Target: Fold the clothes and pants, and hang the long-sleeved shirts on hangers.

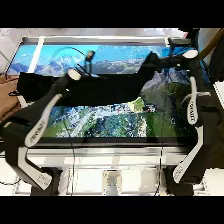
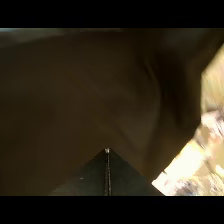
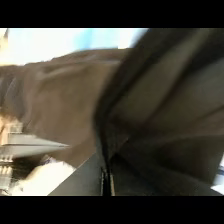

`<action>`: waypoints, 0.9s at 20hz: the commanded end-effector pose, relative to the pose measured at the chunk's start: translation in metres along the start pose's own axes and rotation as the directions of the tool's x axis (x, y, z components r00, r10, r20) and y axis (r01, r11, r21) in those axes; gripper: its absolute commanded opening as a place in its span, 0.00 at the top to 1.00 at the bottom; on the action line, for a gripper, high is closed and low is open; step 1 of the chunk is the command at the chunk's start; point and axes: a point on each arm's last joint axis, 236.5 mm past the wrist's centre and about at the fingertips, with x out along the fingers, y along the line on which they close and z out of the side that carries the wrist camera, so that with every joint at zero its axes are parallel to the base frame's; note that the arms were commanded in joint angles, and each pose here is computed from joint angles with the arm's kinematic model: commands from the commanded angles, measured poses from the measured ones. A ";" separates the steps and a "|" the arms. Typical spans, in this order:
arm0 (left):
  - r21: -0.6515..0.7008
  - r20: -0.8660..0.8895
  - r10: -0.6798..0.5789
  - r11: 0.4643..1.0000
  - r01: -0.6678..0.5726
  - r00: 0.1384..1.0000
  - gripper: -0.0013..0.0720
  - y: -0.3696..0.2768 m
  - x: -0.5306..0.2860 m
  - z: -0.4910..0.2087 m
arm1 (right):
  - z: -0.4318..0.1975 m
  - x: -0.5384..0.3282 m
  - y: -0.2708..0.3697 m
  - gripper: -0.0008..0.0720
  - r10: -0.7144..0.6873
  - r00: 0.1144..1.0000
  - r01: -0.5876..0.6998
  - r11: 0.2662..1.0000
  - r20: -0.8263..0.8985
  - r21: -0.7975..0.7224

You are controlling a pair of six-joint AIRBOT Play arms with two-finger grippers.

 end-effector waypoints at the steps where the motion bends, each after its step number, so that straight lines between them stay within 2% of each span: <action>1: -0.048 -0.108 -0.060 0.997 0.055 0.992 0.96 -0.025 0.049 -0.053 | -0.030 0.054 0.060 0.98 0.053 0.996 -0.058 0.995 -0.073 -0.082; 5: -0.065 -0.101 -0.050 0.997 0.043 0.994 0.96 -0.015 0.050 -0.052 | -0.050 0.097 0.088 0.98 0.020 0.996 -0.033 0.986 -0.082 -0.165; 7: -0.087 -0.060 -0.025 0.996 0.020 0.998 0.96 0.009 0.028 -0.031 | -0.061 0.114 0.088 0.98 0.003 0.996 -0.017 0.988 -0.089 -0.155; 11: -0.134 -0.087 -0.004 0.991 -0.008 0.996 0.96 0.075 -0.071 -0.008 | -0.078 0.150 0.081 0.98 -0.009 0.997 0.003 0.997 -0.079 -0.082; 13: -0.201 -0.060 0.016 0.979 -0.028 0.998 0.96 0.109 -0.127 0.002 | -0.091 0.172 0.085 0.98 -0.003 0.996 -0.003 0.998 -0.087 -0.062; 18: -0.258 0.069 0.150 0.958 -0.127 0.986 0.96 0.162 -0.233 0.028 | -0.148 0.239 0.113 0.98 0.036 0.990 -0.045 0.997 -0.134 -0.061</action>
